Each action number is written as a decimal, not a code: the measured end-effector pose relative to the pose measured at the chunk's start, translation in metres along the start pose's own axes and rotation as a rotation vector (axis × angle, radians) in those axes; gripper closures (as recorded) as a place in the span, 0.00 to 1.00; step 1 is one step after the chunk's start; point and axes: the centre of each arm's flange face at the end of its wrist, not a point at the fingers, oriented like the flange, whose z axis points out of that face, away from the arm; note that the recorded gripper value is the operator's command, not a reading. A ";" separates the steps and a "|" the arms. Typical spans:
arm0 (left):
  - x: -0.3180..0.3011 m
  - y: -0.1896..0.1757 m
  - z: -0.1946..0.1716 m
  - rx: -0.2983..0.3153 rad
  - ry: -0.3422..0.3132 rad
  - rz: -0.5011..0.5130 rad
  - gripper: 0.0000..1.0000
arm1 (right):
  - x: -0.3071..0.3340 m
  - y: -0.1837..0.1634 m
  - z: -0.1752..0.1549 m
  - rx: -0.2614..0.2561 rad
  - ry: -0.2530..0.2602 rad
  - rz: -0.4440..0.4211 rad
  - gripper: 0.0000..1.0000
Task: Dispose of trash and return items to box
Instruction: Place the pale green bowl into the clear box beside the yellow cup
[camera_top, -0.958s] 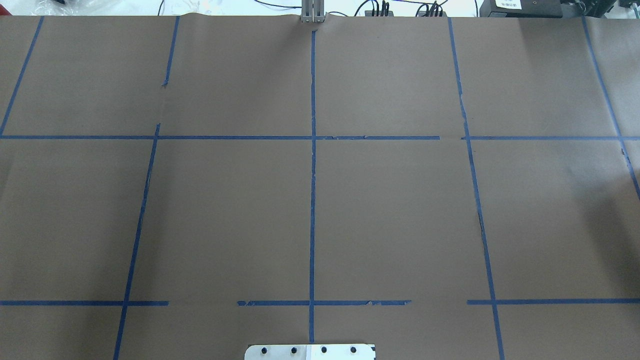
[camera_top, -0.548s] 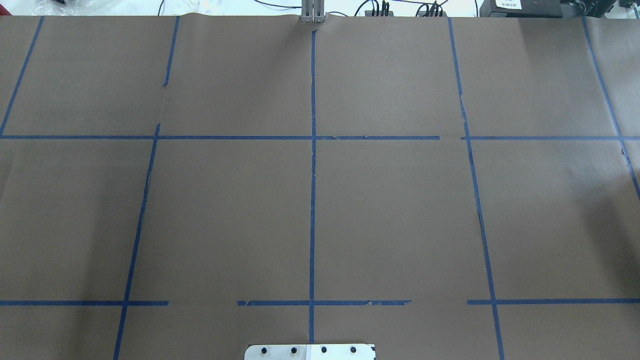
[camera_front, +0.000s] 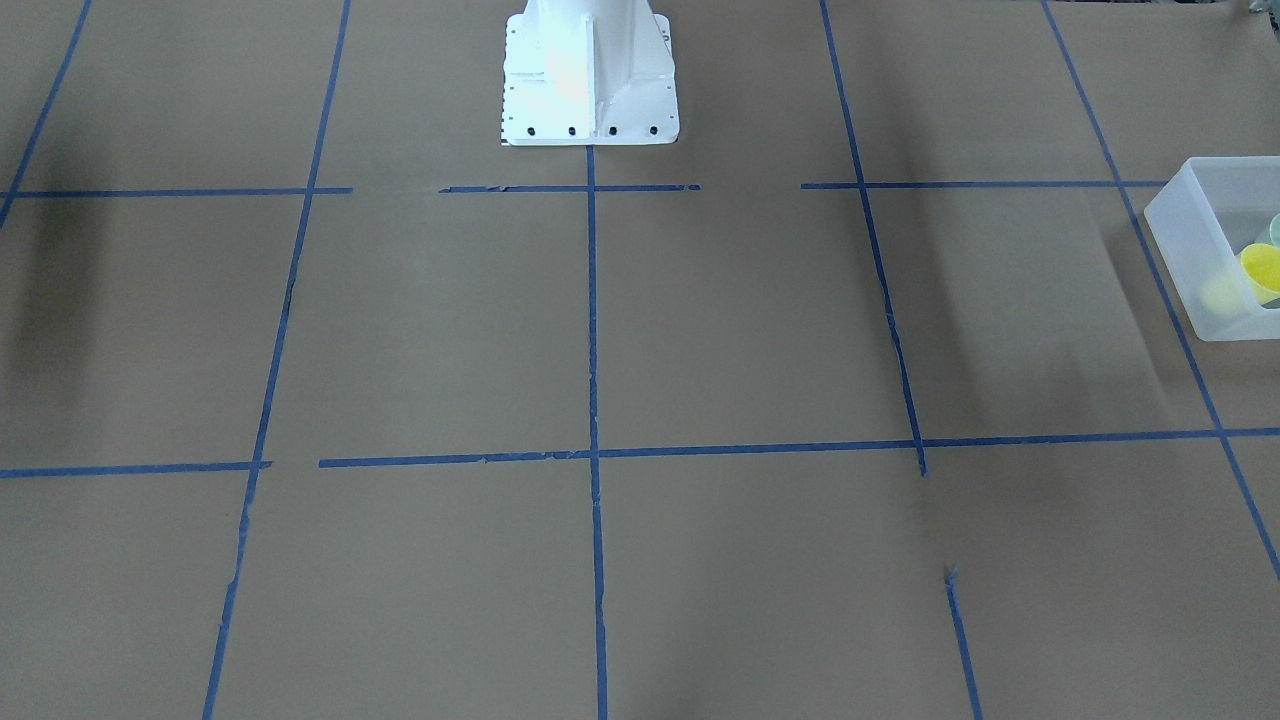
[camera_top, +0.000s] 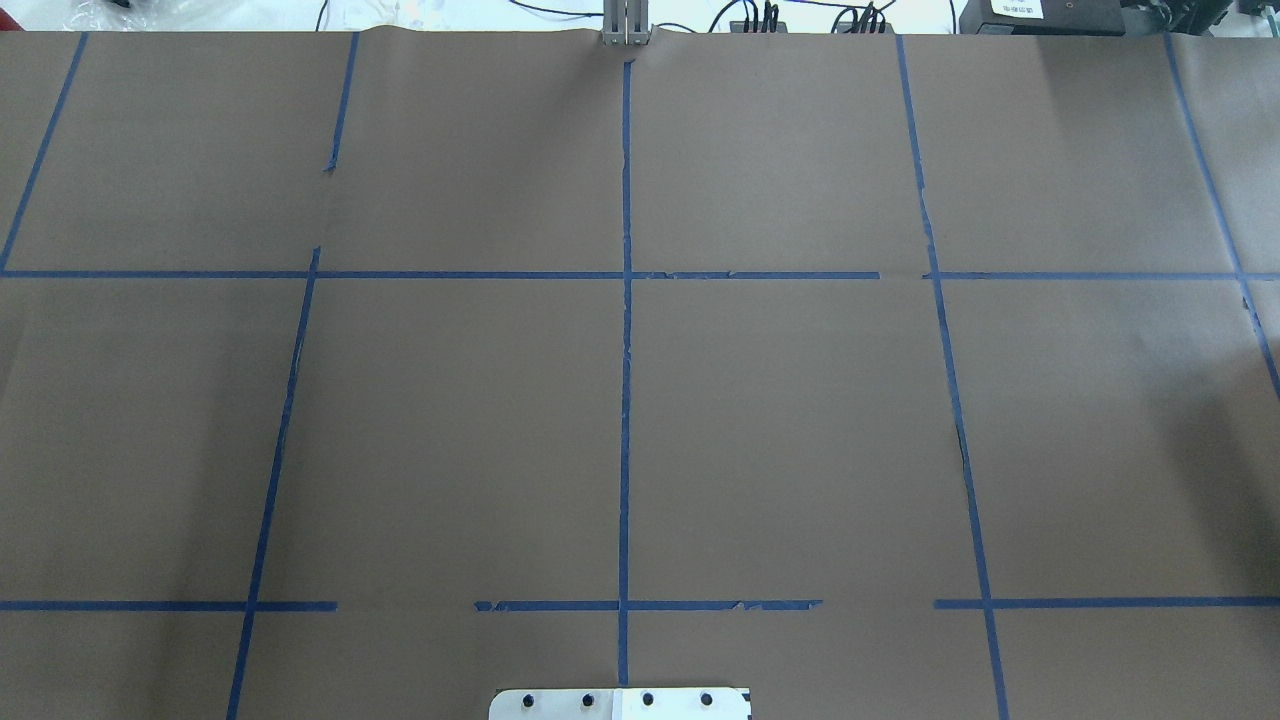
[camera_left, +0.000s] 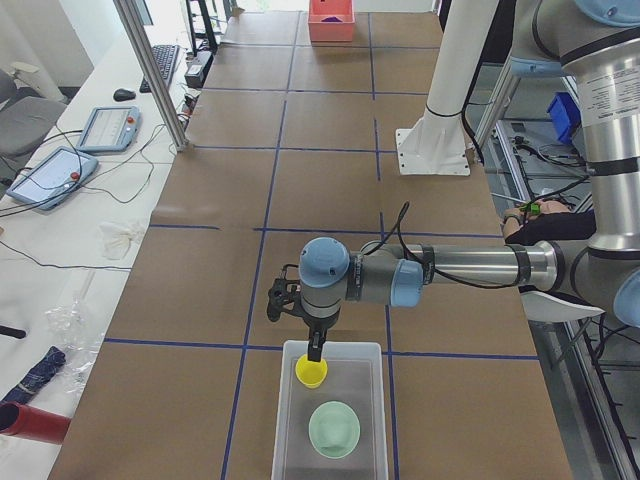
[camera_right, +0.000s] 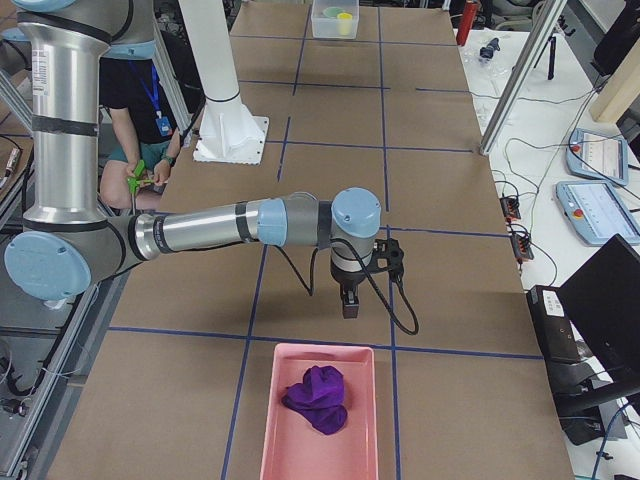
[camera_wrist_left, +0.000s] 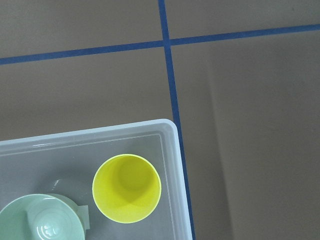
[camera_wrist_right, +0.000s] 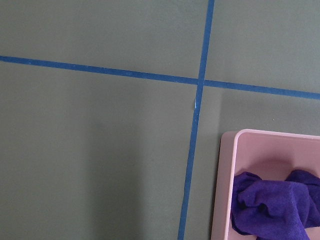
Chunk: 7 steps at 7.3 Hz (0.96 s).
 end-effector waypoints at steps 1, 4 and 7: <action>0.001 -0.002 -0.003 0.007 -0.005 0.004 0.00 | 0.000 0.000 0.001 -0.002 0.000 -0.001 0.00; 0.009 -0.008 -0.018 0.041 -0.009 0.024 0.00 | -0.002 0.000 0.008 -0.018 0.002 -0.007 0.00; 0.009 -0.005 -0.018 0.039 -0.007 0.019 0.00 | 0.003 0.002 0.027 -0.054 0.004 0.000 0.00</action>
